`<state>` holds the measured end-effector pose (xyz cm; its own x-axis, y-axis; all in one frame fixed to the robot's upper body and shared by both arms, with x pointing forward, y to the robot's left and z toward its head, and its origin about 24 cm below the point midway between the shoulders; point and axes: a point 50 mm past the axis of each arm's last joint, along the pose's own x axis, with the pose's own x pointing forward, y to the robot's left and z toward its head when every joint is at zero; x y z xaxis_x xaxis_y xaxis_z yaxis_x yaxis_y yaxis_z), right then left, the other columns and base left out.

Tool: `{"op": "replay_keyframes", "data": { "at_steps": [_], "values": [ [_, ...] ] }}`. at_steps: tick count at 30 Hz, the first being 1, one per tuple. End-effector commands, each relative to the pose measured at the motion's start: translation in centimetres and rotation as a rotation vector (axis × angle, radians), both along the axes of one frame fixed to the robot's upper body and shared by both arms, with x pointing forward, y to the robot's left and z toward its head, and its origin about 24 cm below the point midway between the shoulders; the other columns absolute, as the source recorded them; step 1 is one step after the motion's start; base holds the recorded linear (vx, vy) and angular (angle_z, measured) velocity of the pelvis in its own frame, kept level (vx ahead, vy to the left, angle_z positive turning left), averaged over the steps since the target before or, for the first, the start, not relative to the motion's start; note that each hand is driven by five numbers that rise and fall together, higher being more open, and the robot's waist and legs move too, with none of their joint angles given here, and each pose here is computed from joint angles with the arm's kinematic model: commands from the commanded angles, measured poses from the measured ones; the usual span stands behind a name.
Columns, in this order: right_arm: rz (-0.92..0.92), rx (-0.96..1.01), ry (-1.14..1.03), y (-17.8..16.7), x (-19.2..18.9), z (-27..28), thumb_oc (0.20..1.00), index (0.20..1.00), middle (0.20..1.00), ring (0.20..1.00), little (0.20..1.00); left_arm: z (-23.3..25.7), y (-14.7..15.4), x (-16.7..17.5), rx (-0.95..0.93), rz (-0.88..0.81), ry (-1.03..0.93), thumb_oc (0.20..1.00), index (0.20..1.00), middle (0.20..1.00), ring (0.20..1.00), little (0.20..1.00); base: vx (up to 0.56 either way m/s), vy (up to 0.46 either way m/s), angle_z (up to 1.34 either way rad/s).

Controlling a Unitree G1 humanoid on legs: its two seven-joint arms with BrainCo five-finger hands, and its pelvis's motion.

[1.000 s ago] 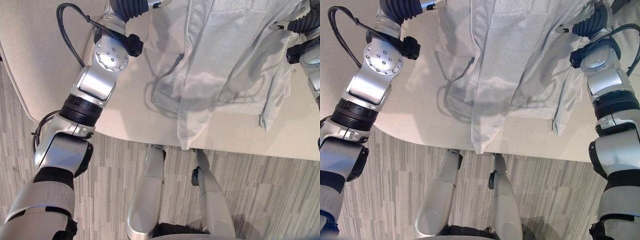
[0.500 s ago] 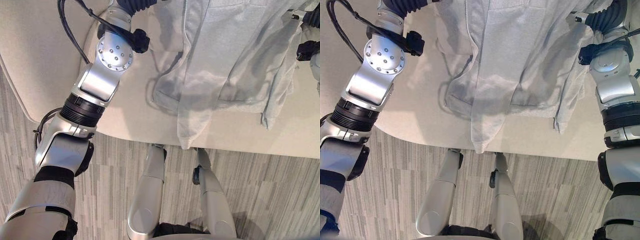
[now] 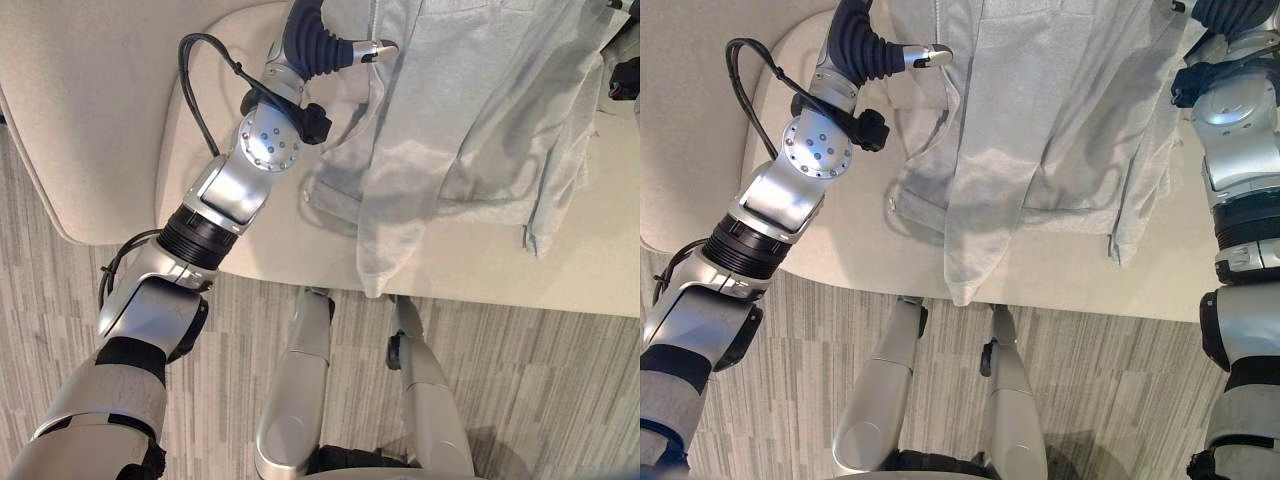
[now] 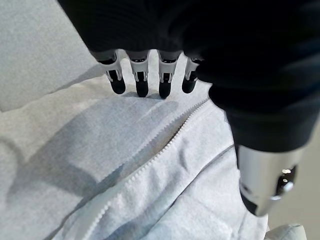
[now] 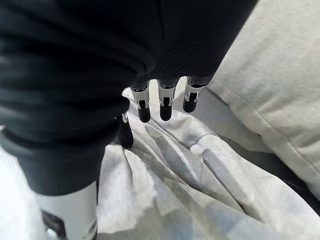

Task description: Hang the clothes on the sofa on the clothes rack.

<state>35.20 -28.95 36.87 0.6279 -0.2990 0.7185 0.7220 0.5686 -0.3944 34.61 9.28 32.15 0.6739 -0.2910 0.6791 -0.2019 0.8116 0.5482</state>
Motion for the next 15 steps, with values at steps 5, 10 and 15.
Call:
{"op": "replay_keyframes", "data": {
  "at_steps": [5, 10, 15],
  "values": [
    [-0.02, -0.078, -0.088, 0.1, -1.5, 4.4, 1.0, 1.0, 1.0, 1.0, 1.0, -0.5, -1.4, -0.2, -0.02, -0.054, -0.007, 1.0, 1.0, 1.0, 1.0, 1.0, 0.0, 0.0, 0.0],
    [-0.033, -0.101, -0.06, 0.4, -1.1, 4.8, 1.0, 1.0, 1.0, 1.0, 1.0, 0.0, -1.6, -0.1, -0.033, -0.054, -0.019, 1.0, 1.0, 1.0, 1.0, 1.0, 0.0, 0.0, 0.0],
    [-0.032, -0.083, -0.02, 0.5, -0.4, 4.9, 1.0, 1.0, 1.0, 1.0, 1.0, -0.2, -1.8, 0.1, -0.022, -0.045, -0.011, 1.0, 1.0, 1.0, 1.0, 1.0, 0.0, 0.0, 0.0]
  ]
}}
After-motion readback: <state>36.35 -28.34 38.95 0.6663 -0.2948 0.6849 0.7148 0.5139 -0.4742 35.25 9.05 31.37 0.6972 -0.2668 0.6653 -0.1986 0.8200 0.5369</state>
